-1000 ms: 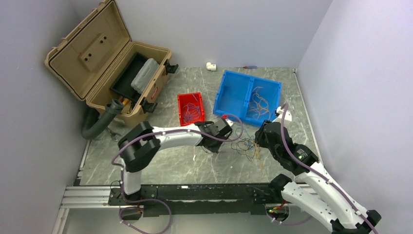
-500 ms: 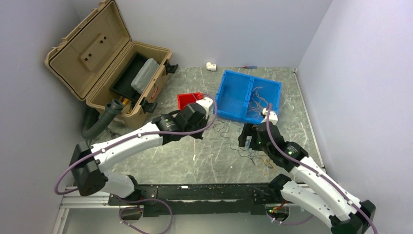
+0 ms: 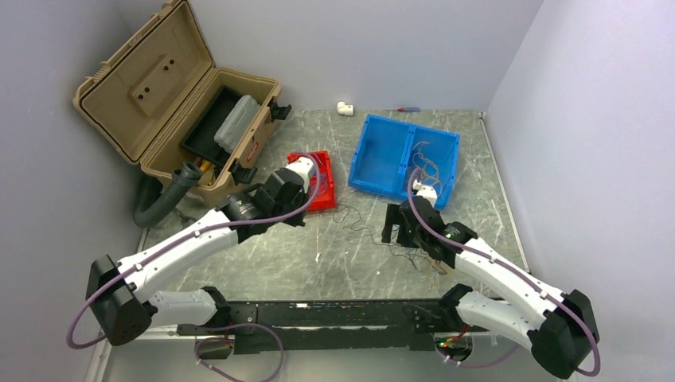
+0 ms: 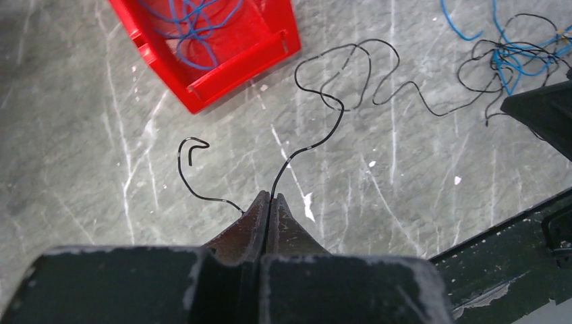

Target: Untangle the cables

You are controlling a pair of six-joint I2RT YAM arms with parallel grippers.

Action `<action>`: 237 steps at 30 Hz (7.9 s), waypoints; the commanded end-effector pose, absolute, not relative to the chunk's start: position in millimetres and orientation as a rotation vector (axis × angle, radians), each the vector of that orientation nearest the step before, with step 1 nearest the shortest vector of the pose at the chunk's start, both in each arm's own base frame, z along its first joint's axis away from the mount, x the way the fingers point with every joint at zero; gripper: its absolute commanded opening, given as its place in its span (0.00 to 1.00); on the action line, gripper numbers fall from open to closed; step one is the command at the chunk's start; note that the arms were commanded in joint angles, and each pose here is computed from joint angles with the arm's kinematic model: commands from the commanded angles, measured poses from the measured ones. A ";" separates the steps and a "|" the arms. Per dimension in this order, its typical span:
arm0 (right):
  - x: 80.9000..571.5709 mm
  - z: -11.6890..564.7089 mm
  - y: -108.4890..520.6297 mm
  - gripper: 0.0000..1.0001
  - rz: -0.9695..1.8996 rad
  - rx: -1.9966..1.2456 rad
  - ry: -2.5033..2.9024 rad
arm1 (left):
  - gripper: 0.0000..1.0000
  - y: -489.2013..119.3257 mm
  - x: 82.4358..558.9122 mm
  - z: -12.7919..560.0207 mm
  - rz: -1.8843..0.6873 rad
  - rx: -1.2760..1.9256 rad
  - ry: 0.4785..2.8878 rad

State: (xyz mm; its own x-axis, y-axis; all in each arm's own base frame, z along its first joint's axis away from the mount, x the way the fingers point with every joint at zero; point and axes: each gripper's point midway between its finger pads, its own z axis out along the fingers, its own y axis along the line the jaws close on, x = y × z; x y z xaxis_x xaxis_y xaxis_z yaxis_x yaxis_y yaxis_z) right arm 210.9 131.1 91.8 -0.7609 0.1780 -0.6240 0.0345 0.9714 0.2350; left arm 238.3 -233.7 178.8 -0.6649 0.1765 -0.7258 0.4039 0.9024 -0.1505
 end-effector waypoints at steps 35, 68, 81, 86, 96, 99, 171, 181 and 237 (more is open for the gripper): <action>224.5 63.4 52.3 0.16 0.096 0.717 2.339 | 0.00 -117.0 239.2 204.9 -0.667 -0.005 2.105; 242.9 77.5 102.7 0.02 0.293 0.344 2.425 | 0.02 -140.2 234.4 161.0 -0.429 0.148 2.345; 242.0 162.3 114.3 0.00 0.470 0.222 2.216 | 0.44 -138.5 229.6 135.3 -0.309 0.196 2.477; 242.5 165.9 115.5 0.00 0.469 0.213 2.229 | 0.72 -181.6 227.0 147.2 -0.425 0.399 2.395; 245.8 174.1 112.4 0.00 0.451 0.254 2.221 | 0.71 -316.3 218.7 167.2 -0.608 0.827 2.023; 247.2 176.7 112.5 0.00 0.452 0.270 2.218 | 0.70 -349.2 212.6 155.0 -0.635 0.907 1.934; 224.9 180.8 62.4 0.49 0.333 0.402 2.003 | 0.00 -212.9 222.9 187.9 -0.627 0.451 2.113; 209.6 191.9 178.8 0.96 0.897 -0.270 1.991 | 0.00 -249.2 204.7 217.5 -0.719 0.683 2.050; 204.8 133.4 -2.0 0.00 0.105 1.018 1.675 | 0.00 -115.5 211.1 344.7 -0.290 0.149 1.946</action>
